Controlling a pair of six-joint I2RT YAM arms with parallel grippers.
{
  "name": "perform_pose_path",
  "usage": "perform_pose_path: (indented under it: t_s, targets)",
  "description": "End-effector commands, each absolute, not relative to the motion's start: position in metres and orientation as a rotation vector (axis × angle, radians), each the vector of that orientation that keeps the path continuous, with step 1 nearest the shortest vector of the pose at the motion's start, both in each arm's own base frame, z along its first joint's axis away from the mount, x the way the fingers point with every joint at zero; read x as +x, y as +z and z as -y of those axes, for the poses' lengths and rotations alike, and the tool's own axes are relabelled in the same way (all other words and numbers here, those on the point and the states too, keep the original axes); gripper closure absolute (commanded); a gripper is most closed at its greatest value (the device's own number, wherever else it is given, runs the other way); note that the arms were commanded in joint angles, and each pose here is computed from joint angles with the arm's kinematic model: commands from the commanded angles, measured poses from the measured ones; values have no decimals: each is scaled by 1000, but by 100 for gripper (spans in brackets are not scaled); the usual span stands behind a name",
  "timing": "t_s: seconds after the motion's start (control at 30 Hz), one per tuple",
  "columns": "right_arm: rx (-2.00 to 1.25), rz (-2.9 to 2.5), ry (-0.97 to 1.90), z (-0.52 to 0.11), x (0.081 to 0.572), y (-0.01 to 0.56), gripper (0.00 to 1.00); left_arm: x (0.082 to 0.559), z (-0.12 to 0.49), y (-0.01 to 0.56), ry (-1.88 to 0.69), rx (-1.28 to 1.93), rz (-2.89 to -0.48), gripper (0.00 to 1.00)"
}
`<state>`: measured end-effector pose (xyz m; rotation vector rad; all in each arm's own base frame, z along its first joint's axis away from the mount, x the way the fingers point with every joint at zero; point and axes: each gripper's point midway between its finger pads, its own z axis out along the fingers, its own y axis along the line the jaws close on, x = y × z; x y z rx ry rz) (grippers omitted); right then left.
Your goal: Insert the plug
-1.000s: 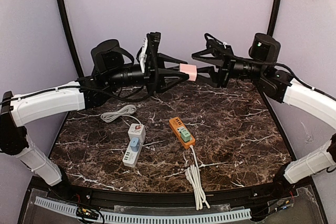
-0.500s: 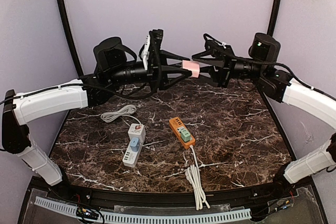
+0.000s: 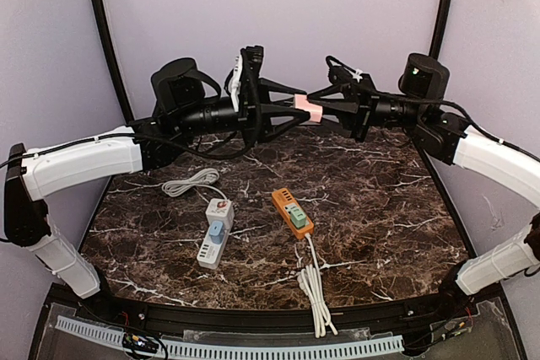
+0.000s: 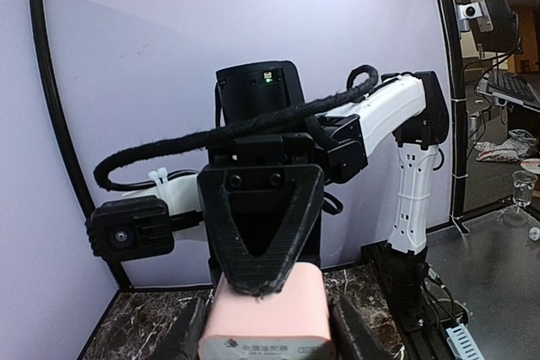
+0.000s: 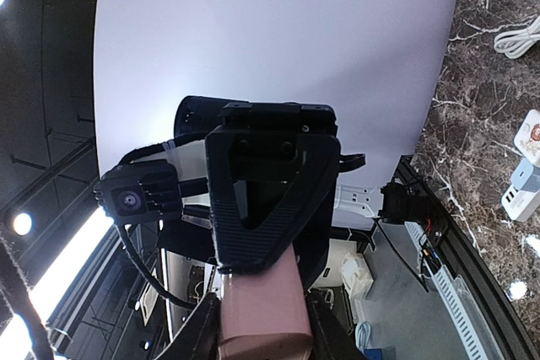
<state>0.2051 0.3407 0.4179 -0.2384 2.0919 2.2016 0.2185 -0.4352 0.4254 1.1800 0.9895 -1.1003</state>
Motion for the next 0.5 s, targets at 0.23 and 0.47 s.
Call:
perform_pose_path:
  t_s: [0.23,0.47]
  targets:
    - [-324,-2044,2228,-339,194,432,99,225,435,428,-1065,1173,-988,99]
    - [-298,-2084,2197,-338,194,423,100,226,429,424,-1057,1143,-1025,35]
